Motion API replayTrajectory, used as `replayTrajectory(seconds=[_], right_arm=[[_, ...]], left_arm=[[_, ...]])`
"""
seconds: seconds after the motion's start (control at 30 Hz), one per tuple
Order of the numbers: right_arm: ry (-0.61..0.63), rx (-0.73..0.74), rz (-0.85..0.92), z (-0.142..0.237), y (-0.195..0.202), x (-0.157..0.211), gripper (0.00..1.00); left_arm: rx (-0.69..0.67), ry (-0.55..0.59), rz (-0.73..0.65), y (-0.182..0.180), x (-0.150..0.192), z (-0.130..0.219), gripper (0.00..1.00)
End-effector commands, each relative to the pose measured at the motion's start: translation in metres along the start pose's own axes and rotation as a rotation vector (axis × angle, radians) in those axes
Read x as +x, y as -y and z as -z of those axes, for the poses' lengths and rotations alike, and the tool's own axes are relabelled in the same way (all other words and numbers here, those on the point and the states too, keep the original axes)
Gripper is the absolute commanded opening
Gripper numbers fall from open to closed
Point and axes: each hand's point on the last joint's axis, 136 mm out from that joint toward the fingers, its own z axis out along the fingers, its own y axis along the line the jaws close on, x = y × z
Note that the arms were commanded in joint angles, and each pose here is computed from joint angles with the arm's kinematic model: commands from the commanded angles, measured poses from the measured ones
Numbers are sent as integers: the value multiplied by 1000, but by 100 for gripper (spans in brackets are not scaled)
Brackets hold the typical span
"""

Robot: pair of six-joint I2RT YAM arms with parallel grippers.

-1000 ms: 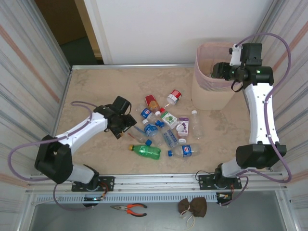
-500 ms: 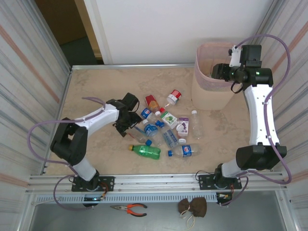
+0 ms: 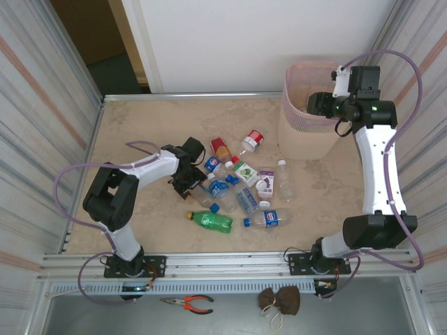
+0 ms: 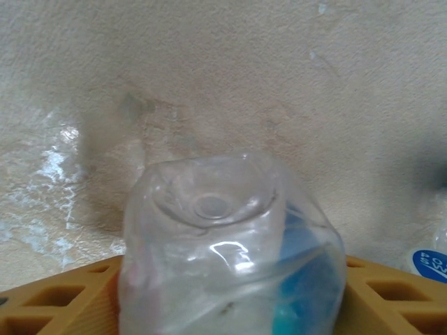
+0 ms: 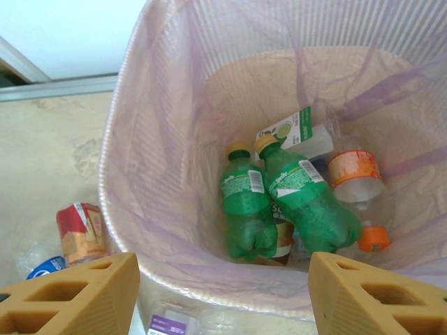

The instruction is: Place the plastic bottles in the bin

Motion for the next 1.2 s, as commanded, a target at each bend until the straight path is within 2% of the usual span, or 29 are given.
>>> replayTrajectory(seconds=[0.0, 0.33, 0.53, 0.77, 1.0, 1.17], right_arm=[[21, -10, 34, 9, -6, -1, 64], [39, -6, 47, 16, -9, -4, 63], [72, -27, 63, 25, -19, -7, 63], [155, -169, 80, 44, -53, -12, 62], [257, -372, 143, 71, -109, -6, 62], [307, -526, 183, 92, -153, 8, 63]], left_arm=[[-14, 25, 35, -10, -7, 2, 64], [38, 93, 59, -18, -32, 26, 58], [157, 183, -21, -6, -52, 65, 57], [464, 369, -287, 36, -61, 146, 55], [818, 553, -503, 60, -41, 237, 49], [980, 636, -601, 62, -23, 290, 48]])
